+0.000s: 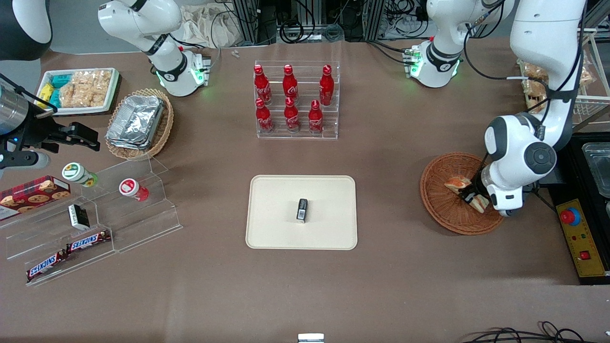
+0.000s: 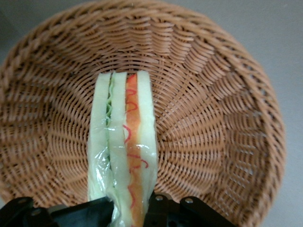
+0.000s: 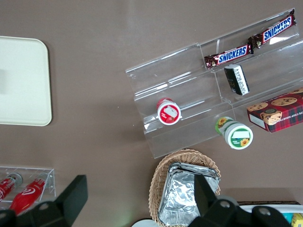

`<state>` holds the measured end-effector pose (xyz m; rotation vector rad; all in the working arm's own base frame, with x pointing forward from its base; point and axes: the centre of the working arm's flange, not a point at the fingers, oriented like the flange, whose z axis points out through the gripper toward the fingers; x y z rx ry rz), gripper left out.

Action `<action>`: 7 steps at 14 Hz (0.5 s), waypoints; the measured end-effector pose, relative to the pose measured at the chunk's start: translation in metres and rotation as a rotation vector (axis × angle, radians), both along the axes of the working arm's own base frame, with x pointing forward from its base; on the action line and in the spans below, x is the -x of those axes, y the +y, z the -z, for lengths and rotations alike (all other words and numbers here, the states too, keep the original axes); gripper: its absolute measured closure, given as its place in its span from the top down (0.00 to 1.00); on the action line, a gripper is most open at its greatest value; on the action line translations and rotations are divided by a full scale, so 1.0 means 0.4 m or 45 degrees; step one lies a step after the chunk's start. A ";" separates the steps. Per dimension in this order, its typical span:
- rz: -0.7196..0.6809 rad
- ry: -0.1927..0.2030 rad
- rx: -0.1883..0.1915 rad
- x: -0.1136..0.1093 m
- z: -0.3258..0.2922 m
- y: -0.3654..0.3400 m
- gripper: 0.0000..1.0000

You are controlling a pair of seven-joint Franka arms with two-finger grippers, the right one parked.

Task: Place sandwich from basket to tray
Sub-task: 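Lower the left gripper, grasp the wrapped sandwich, and lift it, then carry the held sandwich with the left gripper over to the white tray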

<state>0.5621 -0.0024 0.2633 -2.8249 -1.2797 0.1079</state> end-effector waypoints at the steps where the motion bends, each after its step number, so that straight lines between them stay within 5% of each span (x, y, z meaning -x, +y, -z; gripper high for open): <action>1: 0.018 0.016 0.006 -0.003 -0.057 -0.005 0.20; 4: 0.166 0.031 0.043 -0.014 -0.306 -0.062 0.00; 7: 0.362 -0.011 0.073 -0.026 -0.510 -0.232 0.00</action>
